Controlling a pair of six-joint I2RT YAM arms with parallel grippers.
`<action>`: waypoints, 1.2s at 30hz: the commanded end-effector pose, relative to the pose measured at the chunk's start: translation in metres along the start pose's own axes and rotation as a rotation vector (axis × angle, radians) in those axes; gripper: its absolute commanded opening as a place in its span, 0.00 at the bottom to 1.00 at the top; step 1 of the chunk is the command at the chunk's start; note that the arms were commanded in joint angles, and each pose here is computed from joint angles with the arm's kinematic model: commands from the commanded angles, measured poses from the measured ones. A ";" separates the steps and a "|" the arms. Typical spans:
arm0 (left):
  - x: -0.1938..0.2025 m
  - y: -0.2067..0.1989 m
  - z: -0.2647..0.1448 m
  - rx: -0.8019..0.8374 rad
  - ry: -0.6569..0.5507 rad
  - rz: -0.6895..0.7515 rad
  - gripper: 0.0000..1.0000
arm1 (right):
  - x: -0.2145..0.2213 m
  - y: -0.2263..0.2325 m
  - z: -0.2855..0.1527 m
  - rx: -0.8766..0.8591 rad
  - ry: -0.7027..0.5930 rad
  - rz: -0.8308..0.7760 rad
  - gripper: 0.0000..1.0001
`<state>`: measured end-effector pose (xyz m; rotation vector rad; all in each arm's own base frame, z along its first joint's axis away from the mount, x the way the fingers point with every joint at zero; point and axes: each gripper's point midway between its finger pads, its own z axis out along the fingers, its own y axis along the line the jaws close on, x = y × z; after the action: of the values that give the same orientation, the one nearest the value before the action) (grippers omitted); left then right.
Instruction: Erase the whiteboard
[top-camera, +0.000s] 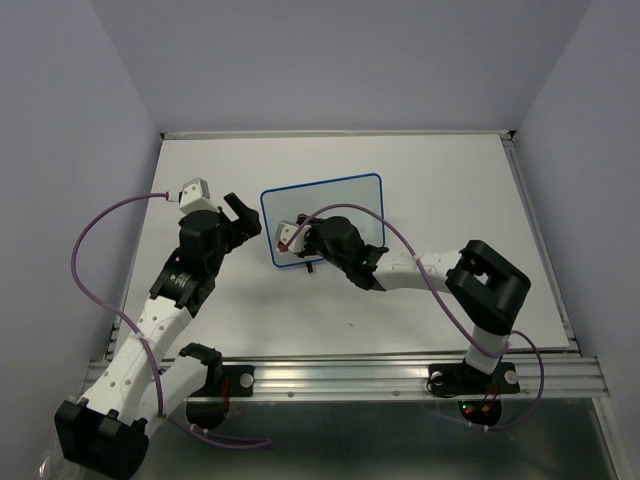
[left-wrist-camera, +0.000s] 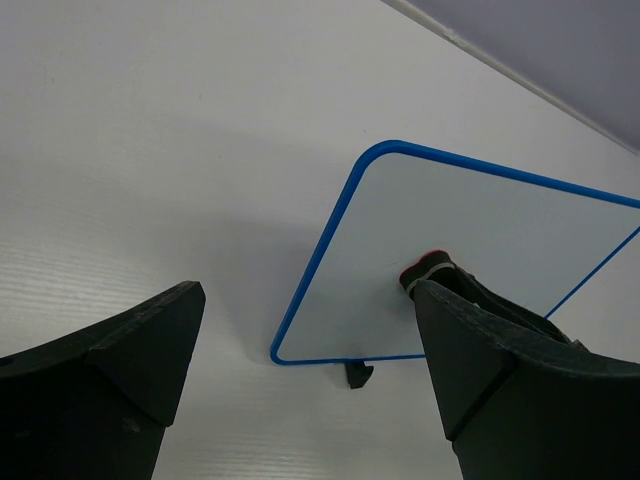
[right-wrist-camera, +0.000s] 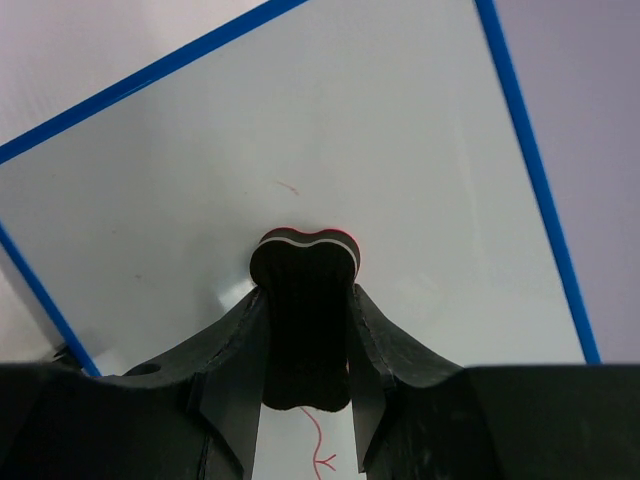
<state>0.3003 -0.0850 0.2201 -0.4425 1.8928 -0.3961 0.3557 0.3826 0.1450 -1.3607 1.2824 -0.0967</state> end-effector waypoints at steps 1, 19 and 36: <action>-0.013 -0.006 -0.005 0.018 -0.044 -0.008 0.99 | -0.008 -0.049 -0.005 0.214 -0.017 0.073 0.01; -0.011 -0.007 -0.004 0.024 -0.036 -0.009 0.99 | -0.006 -0.015 0.005 0.045 -0.024 0.050 0.03; -0.011 -0.006 -0.001 0.014 -0.036 -0.007 0.99 | 0.020 0.051 -0.004 -0.320 0.078 -0.144 0.02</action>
<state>0.3003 -0.0852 0.2201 -0.4428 1.8930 -0.3973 0.3401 0.3866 0.1174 -1.6188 1.2654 -0.0607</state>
